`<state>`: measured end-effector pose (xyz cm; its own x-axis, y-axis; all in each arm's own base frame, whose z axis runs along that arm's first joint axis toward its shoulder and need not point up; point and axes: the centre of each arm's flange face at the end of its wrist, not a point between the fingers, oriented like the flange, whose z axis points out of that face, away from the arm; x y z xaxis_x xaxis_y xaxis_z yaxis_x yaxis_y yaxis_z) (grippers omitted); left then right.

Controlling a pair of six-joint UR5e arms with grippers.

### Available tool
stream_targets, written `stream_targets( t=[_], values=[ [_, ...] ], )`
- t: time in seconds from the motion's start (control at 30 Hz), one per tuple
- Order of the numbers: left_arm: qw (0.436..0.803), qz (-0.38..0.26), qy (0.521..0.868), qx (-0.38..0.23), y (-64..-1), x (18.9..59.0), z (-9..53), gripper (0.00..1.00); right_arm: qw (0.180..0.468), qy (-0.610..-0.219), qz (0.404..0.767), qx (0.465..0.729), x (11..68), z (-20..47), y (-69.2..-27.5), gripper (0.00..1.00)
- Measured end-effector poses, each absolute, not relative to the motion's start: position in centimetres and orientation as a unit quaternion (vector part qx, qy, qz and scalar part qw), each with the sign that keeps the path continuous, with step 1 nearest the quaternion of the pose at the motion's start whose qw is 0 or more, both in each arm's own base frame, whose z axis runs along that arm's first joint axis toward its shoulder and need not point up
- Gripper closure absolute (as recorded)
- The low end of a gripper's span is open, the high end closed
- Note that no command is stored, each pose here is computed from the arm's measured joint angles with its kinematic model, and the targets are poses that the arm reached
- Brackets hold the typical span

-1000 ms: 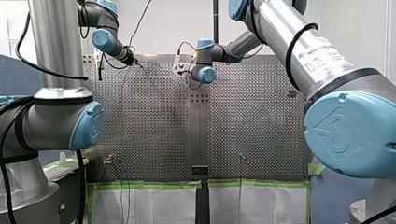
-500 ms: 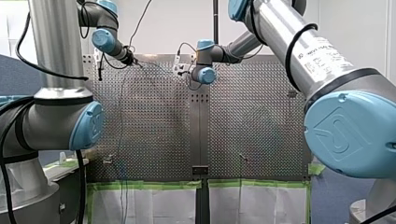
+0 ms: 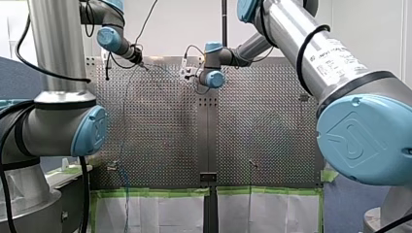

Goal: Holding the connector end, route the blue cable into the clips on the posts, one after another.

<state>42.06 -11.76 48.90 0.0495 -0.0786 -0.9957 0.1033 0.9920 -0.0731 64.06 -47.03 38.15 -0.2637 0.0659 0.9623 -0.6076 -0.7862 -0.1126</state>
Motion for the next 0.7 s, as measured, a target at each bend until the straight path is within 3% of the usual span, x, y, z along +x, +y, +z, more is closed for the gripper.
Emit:
stream_targets(
  t=[0.7],
  values=[
    [0.707, -0.103, 0.698, 0.047, -15.6, 45.1, 49.0, 0.0, 0.225, -0.229, 0.76, 0.565, 64.7, 38.5, -46.3, 1.0]
  ],
)
